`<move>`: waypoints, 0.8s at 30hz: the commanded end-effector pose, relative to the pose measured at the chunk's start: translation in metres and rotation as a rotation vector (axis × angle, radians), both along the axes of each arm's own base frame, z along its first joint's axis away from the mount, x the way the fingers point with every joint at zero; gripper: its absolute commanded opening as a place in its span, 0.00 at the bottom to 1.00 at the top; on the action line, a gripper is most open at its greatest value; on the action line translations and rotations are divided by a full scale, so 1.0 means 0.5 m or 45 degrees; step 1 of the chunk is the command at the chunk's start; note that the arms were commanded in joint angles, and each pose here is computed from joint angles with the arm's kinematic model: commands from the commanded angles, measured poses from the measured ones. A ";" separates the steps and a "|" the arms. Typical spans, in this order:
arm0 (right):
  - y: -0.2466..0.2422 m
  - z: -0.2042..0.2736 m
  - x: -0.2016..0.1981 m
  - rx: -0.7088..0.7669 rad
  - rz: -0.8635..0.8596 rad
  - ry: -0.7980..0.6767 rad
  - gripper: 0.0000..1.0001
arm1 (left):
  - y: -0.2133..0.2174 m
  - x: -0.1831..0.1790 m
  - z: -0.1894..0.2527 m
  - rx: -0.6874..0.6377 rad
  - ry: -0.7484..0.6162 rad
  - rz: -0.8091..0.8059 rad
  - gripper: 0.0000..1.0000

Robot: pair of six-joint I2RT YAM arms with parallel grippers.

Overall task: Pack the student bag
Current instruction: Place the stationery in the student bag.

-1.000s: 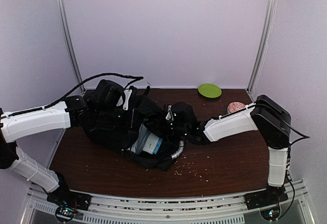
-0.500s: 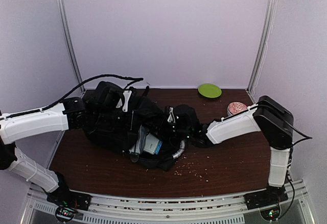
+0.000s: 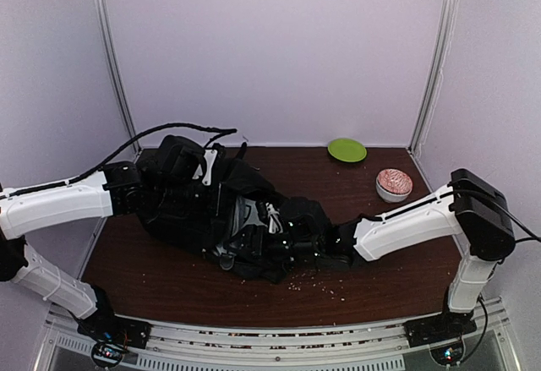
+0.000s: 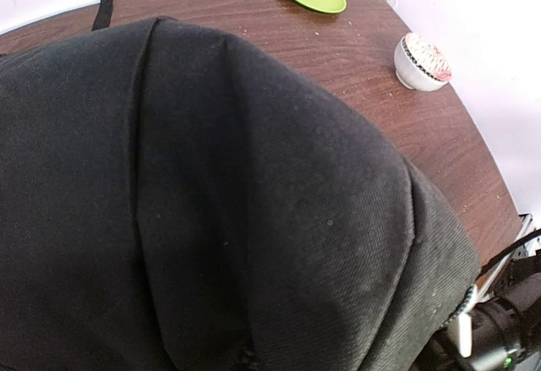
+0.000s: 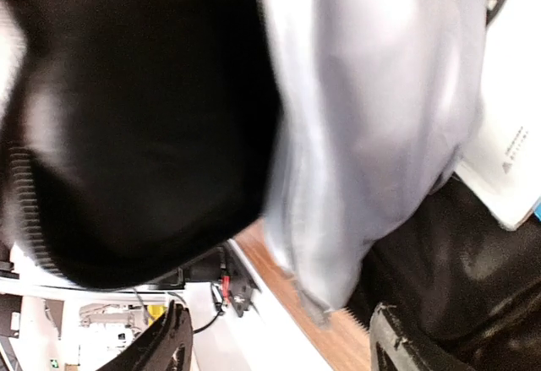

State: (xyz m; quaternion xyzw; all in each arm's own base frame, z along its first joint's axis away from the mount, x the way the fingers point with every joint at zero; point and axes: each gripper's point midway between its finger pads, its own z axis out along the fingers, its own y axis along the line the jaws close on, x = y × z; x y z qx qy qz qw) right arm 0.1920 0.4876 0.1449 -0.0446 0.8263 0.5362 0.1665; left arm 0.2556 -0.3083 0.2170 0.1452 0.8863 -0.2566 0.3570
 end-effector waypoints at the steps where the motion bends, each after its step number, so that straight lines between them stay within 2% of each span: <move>1: 0.012 -0.019 0.022 -0.050 -0.035 -0.011 0.68 | -0.046 -0.005 0.123 -0.234 -0.116 -0.064 0.00; 6: 0.002 -0.063 0.057 -0.125 -0.133 0.019 0.51 | -0.040 -0.012 0.123 -0.248 -0.108 -0.066 0.00; 8: 0.000 -0.068 0.072 -0.115 -0.159 0.027 0.40 | -0.038 -0.015 0.121 -0.251 -0.105 -0.069 0.00; 16: 0.025 0.043 0.137 0.091 -0.202 -0.054 0.00 | -0.041 -0.034 0.105 -0.265 -0.074 -0.107 0.00; 20: 0.021 0.099 0.175 0.173 -0.248 -0.110 0.00 | -0.043 -0.048 0.102 -0.289 -0.062 -0.136 0.00; 24: 0.049 0.088 0.191 0.164 -0.240 -0.104 0.00 | -0.046 -0.056 0.107 -0.320 -0.064 -0.156 0.00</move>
